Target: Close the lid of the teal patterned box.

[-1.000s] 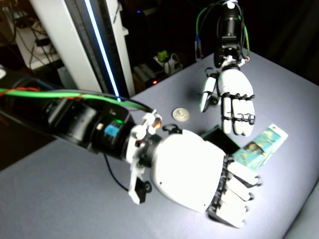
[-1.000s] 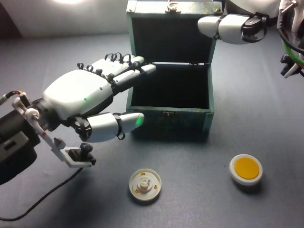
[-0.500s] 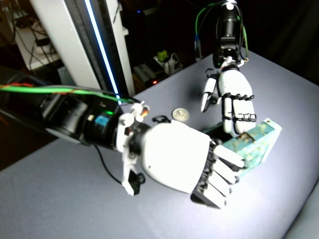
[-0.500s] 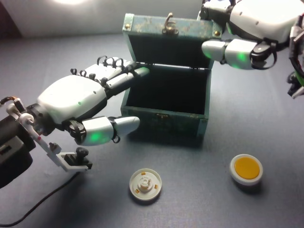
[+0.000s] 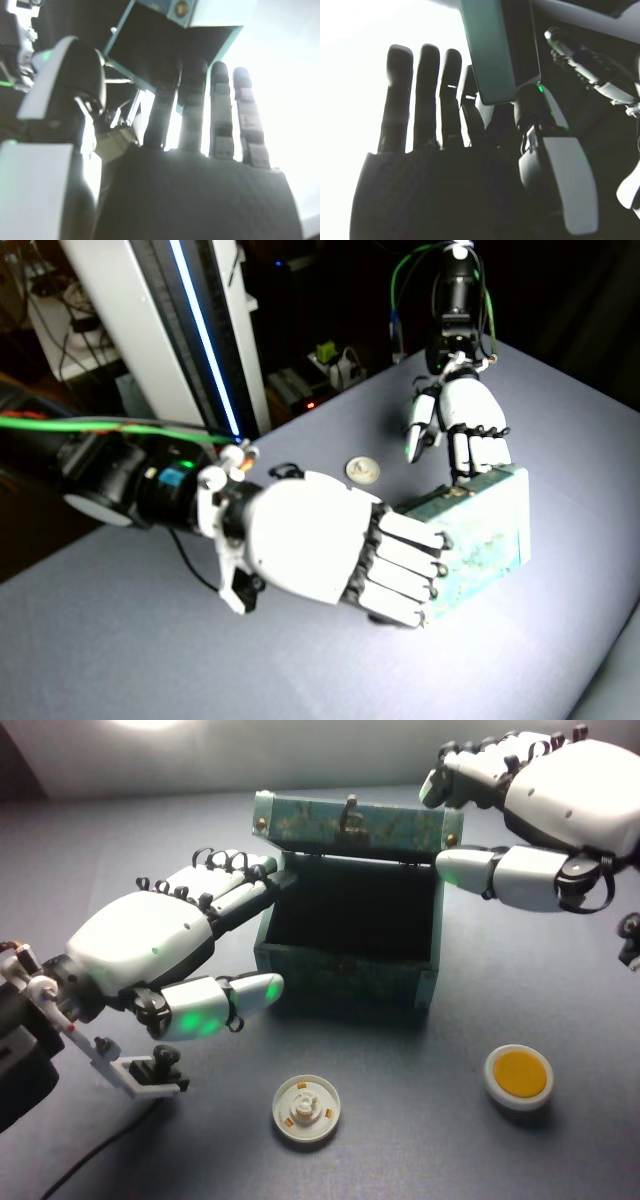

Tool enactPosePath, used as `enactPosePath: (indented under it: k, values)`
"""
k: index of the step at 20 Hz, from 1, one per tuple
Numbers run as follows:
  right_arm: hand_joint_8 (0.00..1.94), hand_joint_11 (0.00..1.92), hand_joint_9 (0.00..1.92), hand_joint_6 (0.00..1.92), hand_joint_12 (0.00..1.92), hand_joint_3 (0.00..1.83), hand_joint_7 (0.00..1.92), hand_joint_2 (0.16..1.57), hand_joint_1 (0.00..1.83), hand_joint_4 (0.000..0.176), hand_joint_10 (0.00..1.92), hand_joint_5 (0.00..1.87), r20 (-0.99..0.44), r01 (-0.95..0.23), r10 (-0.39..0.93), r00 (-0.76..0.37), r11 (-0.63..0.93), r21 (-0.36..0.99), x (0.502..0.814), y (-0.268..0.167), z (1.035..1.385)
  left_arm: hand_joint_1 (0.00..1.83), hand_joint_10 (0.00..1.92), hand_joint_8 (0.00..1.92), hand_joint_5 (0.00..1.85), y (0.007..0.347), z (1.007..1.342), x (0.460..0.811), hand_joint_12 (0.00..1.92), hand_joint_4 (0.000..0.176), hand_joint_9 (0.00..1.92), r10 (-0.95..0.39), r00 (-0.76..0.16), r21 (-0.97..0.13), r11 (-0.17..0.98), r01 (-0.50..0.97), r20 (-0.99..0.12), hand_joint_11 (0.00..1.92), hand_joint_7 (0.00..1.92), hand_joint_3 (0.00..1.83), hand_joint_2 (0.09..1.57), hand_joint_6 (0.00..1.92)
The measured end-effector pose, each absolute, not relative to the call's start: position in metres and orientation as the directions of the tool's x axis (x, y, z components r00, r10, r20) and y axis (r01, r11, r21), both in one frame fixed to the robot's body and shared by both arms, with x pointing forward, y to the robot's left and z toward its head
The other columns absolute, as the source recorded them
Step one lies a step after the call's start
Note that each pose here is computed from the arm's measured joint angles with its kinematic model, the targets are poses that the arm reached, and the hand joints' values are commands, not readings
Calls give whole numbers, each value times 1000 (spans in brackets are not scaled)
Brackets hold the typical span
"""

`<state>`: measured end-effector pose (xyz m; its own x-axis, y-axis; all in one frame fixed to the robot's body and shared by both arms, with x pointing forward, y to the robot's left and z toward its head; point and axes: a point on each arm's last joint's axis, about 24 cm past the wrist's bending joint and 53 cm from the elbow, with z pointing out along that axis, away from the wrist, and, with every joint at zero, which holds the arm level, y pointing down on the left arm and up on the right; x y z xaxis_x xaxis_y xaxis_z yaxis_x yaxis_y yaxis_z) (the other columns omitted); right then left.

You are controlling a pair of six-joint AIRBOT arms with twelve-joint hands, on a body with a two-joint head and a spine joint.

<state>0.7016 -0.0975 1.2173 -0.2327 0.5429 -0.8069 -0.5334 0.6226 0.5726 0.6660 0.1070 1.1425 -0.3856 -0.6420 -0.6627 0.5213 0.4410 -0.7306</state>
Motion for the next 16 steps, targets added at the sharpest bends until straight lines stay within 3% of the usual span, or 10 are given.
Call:
enactPosePath:
  k: [1, 2, 4, 7, 10, 11, 12, 13, 15, 16]
  values:
    - [1132, 252, 285, 750, 1921, 3, 309, 1391, 139, 0, 1555, 111, -803, -530, 544, -243, 619, 580, 700, -97, 1213, 165, 0, 0, 59, 108, 1139, 664, 0, 26, 0, -644, -391, -737, 440, 514, -657, 0, 0, 0, 1365, 7]
    - [1053, 170, 189, 752, 1921, 1, 239, 1389, 125, 0, 1478, 93, -802, -530, 545, -246, 617, 582, 698, -96, 1212, 158, 0, 0, 60, 108, 1137, 662, 4, 31, 0, -644, -395, -739, 439, 511, -656, 8, 0, 1, 1367, 7]
    - [658, 6, 81, 825, 1882, 2, 224, 1395, 105, 0, 1179, 60, -800, -531, 545, -252, 614, 585, 693, -97, 1208, 119, 0, 0, 47, 107, 1133, 657, 0, 35, 0, -643, -407, -747, 433, 505, -648, 0, 0, 15, 1402, 1]
    - [710, 132, 195, 754, 1920, 0, 327, 1393, 122, 0, 1330, 84, -792, -523, 550, -264, 609, 597, 690, -101, 1202, 116, 0, 0, 71, 108, 1127, 648, 120, 15, 0, -647, -424, -760, 416, 500, -633, 4, 10, 0, 1463, 2]
    - [577, 46, 166, 676, 1885, 0, 332, 1364, 129, 0, 1197, 117, -775, -501, 565, -285, 601, 622, 687, -108, 1194, 150, 4, 5, 104, 110, 1122, 641, 123, 68, 11, -654, -438, -775, 407, 484, -617, 0, 14, 0, 1452, 13]
    - [523, 41, 180, 672, 1856, 0, 344, 1362, 121, 0, 1147, 118, -774, -499, 563, -289, 601, 624, 684, -110, 1191, 146, 5, 6, 117, 112, 1122, 639, 72, 68, 13, -652, -441, -775, 408, 483, -617, 0, 31, 0, 1455, 17]
    - [440, 7, 168, 717, 1822, 0, 347, 1358, 108, 0, 1082, 109, -771, -498, 568, -290, 598, 628, 683, -111, 1192, 136, 5, 3, 120, 114, 1122, 637, 165, 63, 14, -651, -442, -776, 409, 481, -617, 0, 34, 0, 1456, 16]
    - [258, 0, 118, 740, 1721, 0, 360, 1352, 93, 0, 979, 80, -769, -502, 573, -284, 594, 629, 680, -114, 1194, 109, 19, 9, 164, 117, 1120, 630, 438, 29, 61, -646, -448, -776, 409, 480, -618, 0, 108, 0, 1450, 23]
    - [214, 0, 70, 727, 1684, 1, 333, 1354, 90, 0, 961, 50, -767, -508, 580, -274, 590, 627, 678, -117, 1198, 85, 38, 18, 199, 121, 1118, 624, 607, 23, 122, -638, -454, -774, 416, 477, -622, 0, 168, 0, 1452, 30]
    - [235, 0, 89, 720, 1799, 0, 360, 1354, 133, 0, 1102, 35, -766, -512, 585, -266, 587, 627, 676, -119, 1200, 68, 39, 13, 209, 124, 1117, 621, 726, 34, 142, -636, -455, -774, 418, 475, -623, 0, 189, 0, 1451, 25]
